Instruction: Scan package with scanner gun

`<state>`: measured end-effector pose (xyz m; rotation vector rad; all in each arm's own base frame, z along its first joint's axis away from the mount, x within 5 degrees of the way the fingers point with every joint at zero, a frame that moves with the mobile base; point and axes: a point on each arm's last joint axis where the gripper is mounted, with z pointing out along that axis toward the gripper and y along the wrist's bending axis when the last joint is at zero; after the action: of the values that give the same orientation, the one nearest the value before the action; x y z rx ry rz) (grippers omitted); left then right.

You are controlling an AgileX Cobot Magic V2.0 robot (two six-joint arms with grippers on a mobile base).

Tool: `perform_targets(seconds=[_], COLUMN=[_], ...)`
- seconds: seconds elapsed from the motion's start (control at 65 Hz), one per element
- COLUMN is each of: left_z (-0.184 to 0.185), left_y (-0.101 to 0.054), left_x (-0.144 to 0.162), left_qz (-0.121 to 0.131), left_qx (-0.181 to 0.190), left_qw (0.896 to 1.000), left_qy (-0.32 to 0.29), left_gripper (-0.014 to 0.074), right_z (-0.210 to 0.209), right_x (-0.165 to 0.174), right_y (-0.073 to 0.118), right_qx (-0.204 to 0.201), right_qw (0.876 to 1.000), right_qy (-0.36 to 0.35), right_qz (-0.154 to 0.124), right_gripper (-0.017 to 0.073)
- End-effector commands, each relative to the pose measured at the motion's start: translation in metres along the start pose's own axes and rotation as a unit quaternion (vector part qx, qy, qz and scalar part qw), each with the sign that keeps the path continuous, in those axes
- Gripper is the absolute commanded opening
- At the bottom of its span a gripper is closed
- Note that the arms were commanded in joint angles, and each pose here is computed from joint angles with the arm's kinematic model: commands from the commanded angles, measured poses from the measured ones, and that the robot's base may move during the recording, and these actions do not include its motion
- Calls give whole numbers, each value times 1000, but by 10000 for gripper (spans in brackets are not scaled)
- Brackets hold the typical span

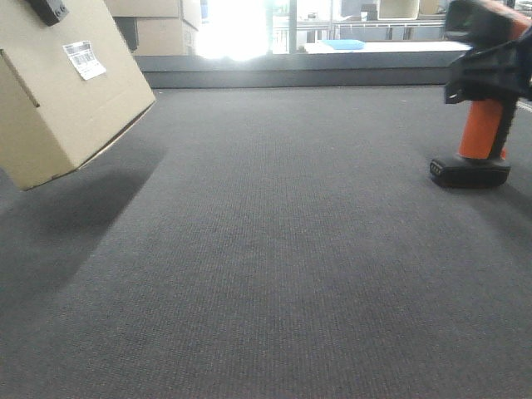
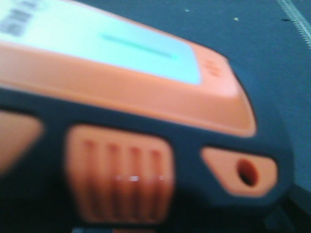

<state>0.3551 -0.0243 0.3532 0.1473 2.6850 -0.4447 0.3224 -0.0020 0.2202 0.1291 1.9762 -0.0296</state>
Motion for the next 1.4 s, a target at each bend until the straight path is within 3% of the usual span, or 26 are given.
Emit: perform_targets(seconds=[0.0,1.031,1.385], left_z=[-9,-9,-10], left_y=[-5,-4,14], left_x=[-1,-1,2], left_qz=[0,0,33], left_qx=[7,6,-96], left_qw=[1000,1000,995], left_qy=[-16,-16,2], left_gripper=[-111,-111,-111], right_z=[-7,-29,-62], right_x=[-8,-9,-19], right_y=[-5,2,6], right_qx=[4,-29,-59], right_qw=[1000,998,994], right_qy=[-13,58,95], right_qz=[-3,-1,-1], right_gripper=[468,468,468])
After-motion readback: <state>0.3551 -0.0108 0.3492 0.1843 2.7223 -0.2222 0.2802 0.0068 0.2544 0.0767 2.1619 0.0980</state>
